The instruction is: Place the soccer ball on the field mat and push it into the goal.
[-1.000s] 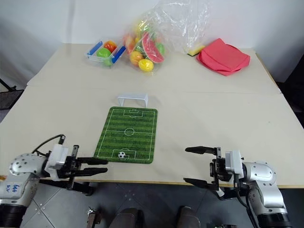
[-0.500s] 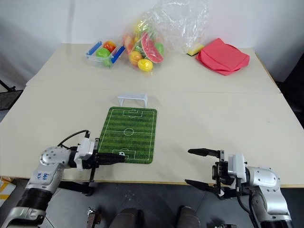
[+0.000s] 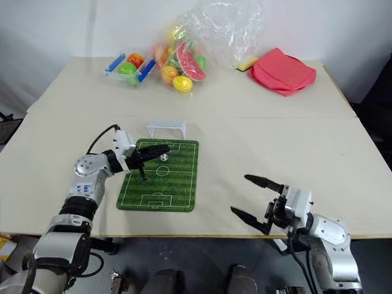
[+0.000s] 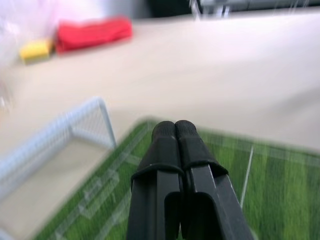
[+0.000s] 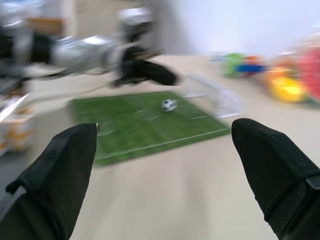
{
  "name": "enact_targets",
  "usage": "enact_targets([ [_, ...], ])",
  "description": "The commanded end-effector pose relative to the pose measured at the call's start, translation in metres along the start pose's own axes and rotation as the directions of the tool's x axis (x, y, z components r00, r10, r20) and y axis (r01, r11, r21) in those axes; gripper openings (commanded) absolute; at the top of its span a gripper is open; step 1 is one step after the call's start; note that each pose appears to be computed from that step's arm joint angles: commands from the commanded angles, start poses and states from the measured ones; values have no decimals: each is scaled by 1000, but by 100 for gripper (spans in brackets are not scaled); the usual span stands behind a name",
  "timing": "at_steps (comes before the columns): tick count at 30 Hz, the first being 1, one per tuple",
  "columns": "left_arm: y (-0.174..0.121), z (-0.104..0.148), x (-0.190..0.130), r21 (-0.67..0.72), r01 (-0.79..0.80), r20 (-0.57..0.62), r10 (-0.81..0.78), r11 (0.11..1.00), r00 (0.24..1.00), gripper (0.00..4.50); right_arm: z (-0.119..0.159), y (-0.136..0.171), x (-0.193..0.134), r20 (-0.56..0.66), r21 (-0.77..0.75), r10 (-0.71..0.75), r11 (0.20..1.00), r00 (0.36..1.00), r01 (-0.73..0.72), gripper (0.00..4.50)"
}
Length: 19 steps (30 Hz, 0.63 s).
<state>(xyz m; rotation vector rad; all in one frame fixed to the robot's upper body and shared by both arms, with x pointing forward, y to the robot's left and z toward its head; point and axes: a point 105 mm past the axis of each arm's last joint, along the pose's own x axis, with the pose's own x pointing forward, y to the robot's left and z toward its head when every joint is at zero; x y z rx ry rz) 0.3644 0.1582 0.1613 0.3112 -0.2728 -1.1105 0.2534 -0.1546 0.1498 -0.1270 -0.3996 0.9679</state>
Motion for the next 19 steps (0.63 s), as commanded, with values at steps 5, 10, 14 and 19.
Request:
enact_targets([
  [5, 1, 11, -108, -25, -267, -65, 265, 963, 962, 3, 7, -15, 12, 39, -73, -95, 993, 995, 97, 450],
  [10, -4, 3, -170, -38, -567, -210, 548, 823, 810, 3, 5, -20, 14, 41, -85, -99, 991, 994, 102, 450],
  [14, -17, 6, -195, -21, -720, -231, 698, 693, 678, 3, 6, -27, 15, 52, -91, -118, 988, 992, 122, 450],
  [19, -34, 10, -199, -14, -776, -226, 754, 630, 617, 3, 4, -28, 17, 53, -89, -116, 989, 992, 121, 450],
])
